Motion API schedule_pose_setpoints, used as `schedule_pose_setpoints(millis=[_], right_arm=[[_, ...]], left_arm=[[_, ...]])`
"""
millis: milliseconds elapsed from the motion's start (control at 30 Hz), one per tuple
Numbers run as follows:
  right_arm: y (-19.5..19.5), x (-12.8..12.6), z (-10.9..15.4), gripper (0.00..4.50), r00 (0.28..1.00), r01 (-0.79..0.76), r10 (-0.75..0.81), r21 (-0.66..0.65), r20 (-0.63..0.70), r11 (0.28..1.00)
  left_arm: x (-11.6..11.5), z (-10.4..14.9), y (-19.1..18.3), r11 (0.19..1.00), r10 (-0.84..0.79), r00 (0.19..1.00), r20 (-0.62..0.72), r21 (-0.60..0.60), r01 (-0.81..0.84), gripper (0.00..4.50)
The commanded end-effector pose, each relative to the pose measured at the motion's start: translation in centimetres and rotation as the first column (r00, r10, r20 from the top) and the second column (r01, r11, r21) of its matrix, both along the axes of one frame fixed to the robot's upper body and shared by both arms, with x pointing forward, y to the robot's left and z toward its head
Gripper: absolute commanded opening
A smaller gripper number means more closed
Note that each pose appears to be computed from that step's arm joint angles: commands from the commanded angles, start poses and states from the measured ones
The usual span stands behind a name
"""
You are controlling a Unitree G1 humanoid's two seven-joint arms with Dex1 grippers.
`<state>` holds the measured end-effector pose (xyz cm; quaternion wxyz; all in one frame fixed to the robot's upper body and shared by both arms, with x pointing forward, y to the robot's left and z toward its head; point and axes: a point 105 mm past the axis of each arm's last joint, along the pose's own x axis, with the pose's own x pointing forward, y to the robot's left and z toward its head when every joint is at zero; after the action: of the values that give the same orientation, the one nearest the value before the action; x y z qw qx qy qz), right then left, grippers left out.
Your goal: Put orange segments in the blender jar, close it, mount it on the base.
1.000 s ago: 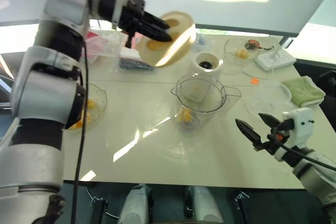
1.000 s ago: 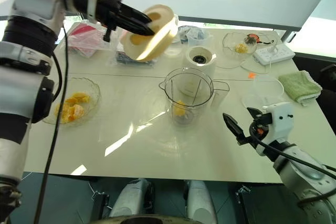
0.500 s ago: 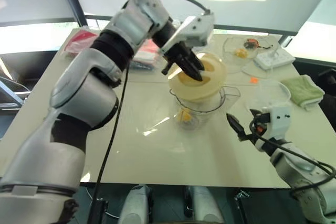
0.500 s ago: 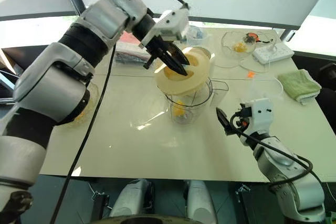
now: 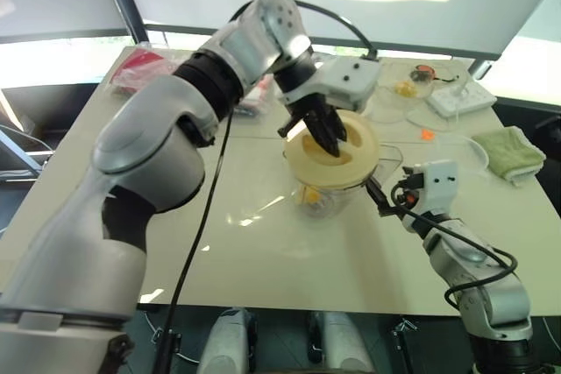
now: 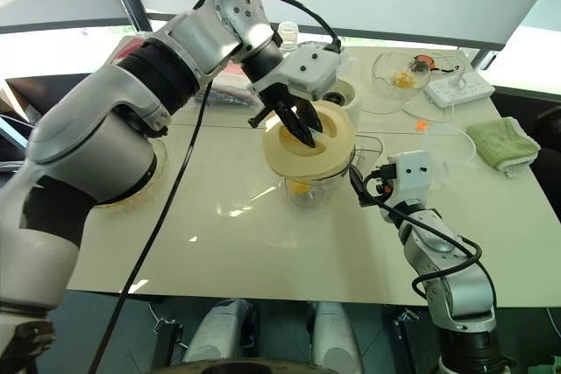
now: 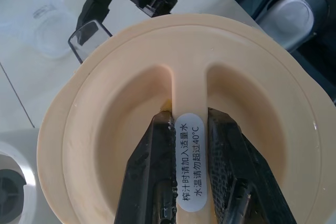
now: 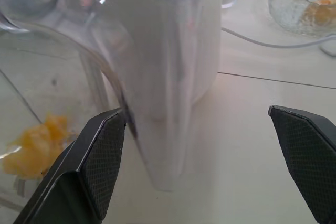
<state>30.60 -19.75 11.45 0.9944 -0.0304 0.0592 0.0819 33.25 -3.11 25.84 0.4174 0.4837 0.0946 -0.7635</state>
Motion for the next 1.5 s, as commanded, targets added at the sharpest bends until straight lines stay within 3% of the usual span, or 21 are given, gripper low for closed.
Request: schedule_pose_setpoints(millis=[33, 267, 533, 833, 1300, 1500], right_arm=[[0.3, 0.5, 1.0, 4.5, 0.998, -0.007, 0.008, -0.019, 0.06, 1.0], [1.1, 1.7, 0.8, 4.5, 0.996, -0.001, 0.004, -0.03, 0.092, 1.0], [2.3, 2.6, 0.9, 4.5, 0.991, -0.01, 0.017, -0.054, 0.131, 0.999], [1.5, 2.7, 0.7, 4.5, 0.991, 0.019, -0.011, -0.057, 0.136, 0.998], [1.8, 2.8, 0.2, 4.5, 0.993, 0.009, -0.002, -0.054, 0.121, 0.998], [1.7, 2.9, 0.2, 4.5, 0.992, 0.017, -0.01, -0.054, 0.124, 0.998]], left_arm=[[0.0, -0.4, 0.3, 0.997, -0.036, 0.998, 0.046, 0.075, 0.033, 0.23], [0.6, -2.6, 0.4, 0.984, -0.024, 0.998, 0.058, 0.178, 0.014, 0.23], [-0.3, -2.5, -1.3, 0.995, 0.072, 0.99, -0.12, 0.081, -0.062, 0.23], [0.9, -3.3, 0.2, 0.989, 0.121, 0.988, -0.094, 0.096, -0.112, 0.23], [0.5, 1.2, -1.8, 0.985, 0.147, 0.982, -0.12, -0.069, -0.156, 0.23], [1.4, -0.4, -0.7, 0.985, 0.171, 0.983, -0.064, 0.011, -0.17, 0.23]])
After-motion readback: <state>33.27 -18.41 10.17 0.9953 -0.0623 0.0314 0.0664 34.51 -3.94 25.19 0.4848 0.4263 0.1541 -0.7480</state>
